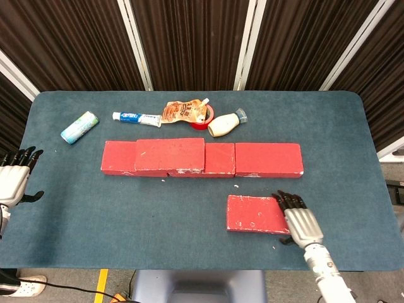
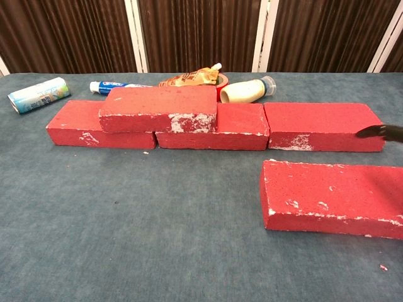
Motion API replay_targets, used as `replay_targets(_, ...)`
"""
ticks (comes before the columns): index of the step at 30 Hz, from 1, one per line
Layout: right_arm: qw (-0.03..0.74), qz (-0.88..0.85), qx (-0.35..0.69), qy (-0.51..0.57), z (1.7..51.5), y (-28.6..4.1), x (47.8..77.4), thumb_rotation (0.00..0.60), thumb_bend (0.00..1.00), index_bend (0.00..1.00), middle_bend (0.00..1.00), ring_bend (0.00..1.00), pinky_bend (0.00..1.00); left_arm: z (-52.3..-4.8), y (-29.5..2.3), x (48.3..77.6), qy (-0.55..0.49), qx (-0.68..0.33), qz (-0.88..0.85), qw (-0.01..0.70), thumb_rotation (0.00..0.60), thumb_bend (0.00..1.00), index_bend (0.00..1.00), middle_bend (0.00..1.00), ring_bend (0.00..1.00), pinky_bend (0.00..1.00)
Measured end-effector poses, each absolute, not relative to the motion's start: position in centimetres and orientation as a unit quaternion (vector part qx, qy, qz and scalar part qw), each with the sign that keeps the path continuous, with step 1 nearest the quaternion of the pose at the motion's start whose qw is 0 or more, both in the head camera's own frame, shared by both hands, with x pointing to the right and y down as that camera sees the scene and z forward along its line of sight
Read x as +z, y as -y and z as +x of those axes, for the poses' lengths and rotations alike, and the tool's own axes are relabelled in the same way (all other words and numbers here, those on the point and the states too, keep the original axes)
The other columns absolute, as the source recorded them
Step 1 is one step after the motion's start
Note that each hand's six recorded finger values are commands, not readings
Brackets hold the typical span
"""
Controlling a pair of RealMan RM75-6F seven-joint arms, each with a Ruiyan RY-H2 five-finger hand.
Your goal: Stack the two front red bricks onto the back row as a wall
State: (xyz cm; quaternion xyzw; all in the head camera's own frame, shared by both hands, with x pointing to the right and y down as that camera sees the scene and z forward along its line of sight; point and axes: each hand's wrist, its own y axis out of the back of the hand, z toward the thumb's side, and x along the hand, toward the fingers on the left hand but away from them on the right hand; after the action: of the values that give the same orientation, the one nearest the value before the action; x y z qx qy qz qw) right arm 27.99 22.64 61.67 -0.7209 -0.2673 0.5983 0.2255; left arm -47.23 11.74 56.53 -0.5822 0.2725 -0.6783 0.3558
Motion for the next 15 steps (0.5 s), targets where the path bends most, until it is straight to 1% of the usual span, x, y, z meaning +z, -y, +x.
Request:
replay_targets(6, 0.218, -0.723, 0.603, 0.258, 25.0, -22.6, 62.7, 0.600, 0.00, 0.11, 0.11, 0.00, 0.00, -46.4, -11.9, 56.9, -0.276, -0.675, -0.587, 0.352, 0.600, 0.22, 0.00, 0.00, 0.00, 0.02)
replay_targets(15, 0.238, -0.709, 0.621, 0.237, 23.7, -20.9, 64.2, 0.600, 0.00, 0.11, 0.11, 0.00, 0.00, -46.5, -12.5, 57.3, -0.288, -0.682, -0.586, 0.330, 0.600, 0.22, 0.00, 0.00, 0.00, 0.02)
